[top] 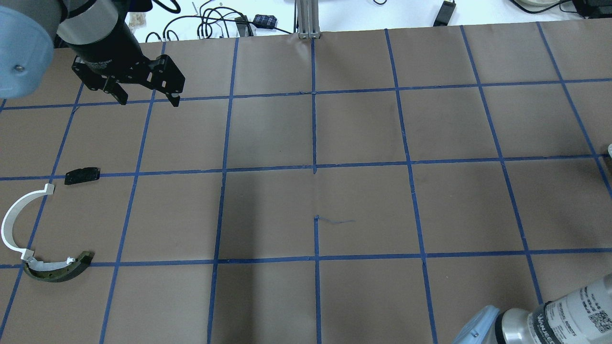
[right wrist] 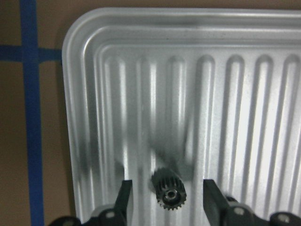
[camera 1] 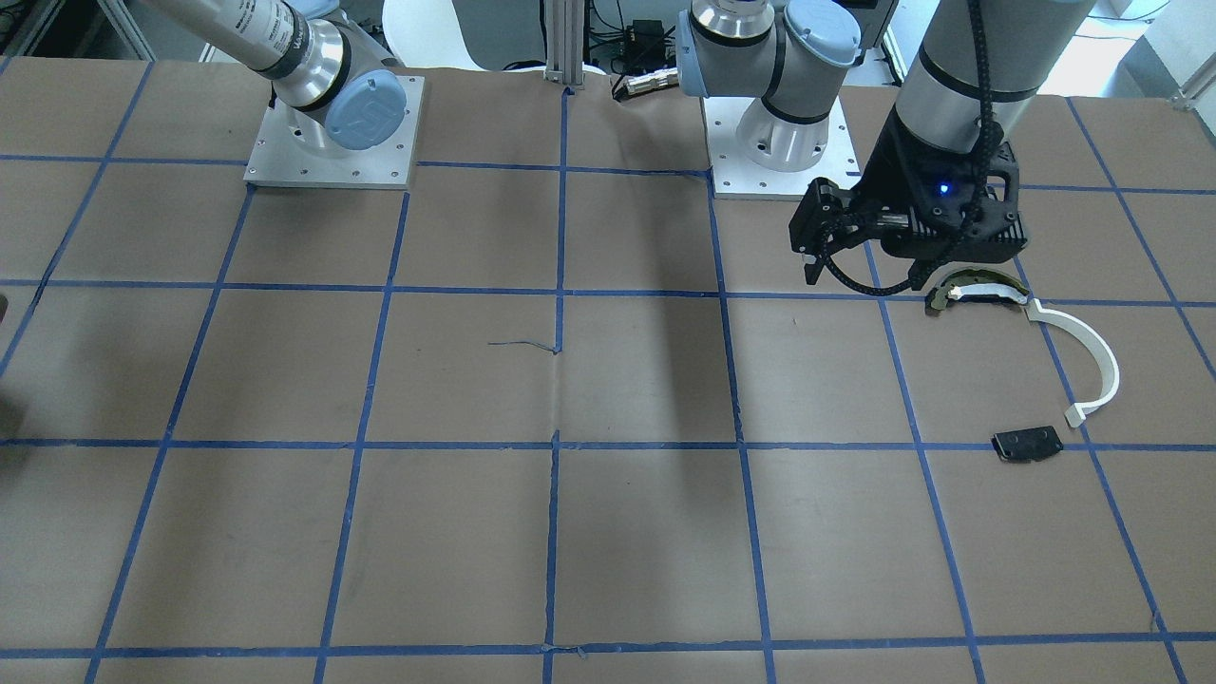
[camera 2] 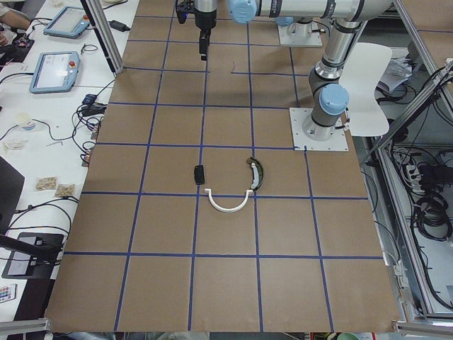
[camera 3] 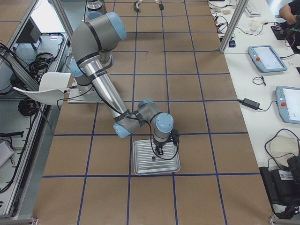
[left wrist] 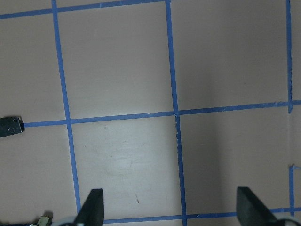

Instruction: Place bearing gear from tray to pile

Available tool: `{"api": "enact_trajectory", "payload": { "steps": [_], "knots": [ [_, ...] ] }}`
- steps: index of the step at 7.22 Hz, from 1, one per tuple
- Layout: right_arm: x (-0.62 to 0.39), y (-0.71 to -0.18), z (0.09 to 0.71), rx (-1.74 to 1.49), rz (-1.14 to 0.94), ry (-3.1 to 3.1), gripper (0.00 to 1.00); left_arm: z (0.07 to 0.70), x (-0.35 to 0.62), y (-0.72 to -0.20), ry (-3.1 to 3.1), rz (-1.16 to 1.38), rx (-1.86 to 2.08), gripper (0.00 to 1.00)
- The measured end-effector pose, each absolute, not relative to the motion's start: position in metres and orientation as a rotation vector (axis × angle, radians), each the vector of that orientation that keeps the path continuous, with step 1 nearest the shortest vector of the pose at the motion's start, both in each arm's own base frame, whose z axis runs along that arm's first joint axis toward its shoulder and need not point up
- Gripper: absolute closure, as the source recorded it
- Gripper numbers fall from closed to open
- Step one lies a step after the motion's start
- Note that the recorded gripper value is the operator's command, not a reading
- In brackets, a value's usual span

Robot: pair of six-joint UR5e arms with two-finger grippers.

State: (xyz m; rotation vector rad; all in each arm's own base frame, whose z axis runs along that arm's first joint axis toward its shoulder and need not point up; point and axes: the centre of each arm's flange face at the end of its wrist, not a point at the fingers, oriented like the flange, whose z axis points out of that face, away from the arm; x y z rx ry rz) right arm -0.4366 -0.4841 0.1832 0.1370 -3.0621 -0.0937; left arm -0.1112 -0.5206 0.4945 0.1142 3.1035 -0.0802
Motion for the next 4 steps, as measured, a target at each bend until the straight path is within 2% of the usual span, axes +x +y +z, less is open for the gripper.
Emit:
{"api": "enact_trajectory", "payload": {
  "steps": [1, 2, 3, 4],
  "knots": [
    [-0.4373, -0.4844, 0.1791, 0.136, -0.100, -3.066, 0.42, 0.4942, -0.1112, -0.5206, 3.103, -0.079, 0.114, 0.00],
    [-0.4376, -0.4846, 0.1773, 0.134, -0.103, -3.068, 0.65, 0.4940, -0.1112, -0.5205, 3.103, -0.078, 0.114, 0.00],
    [-0.4379, -0.4848, 0.1770, 0.130, -0.103, -3.068, 0.98, 0.4939, -0.1112, -0.5205, 3.103, -0.078, 0.114, 0.00],
    [-0.4380, -0.4849, 0.1772, 0.124, -0.102, -3.067, 1.00, 0.4939, -0.1112, -0.5205, 3.103, -0.078, 0.114, 0.00]
  ]
}}
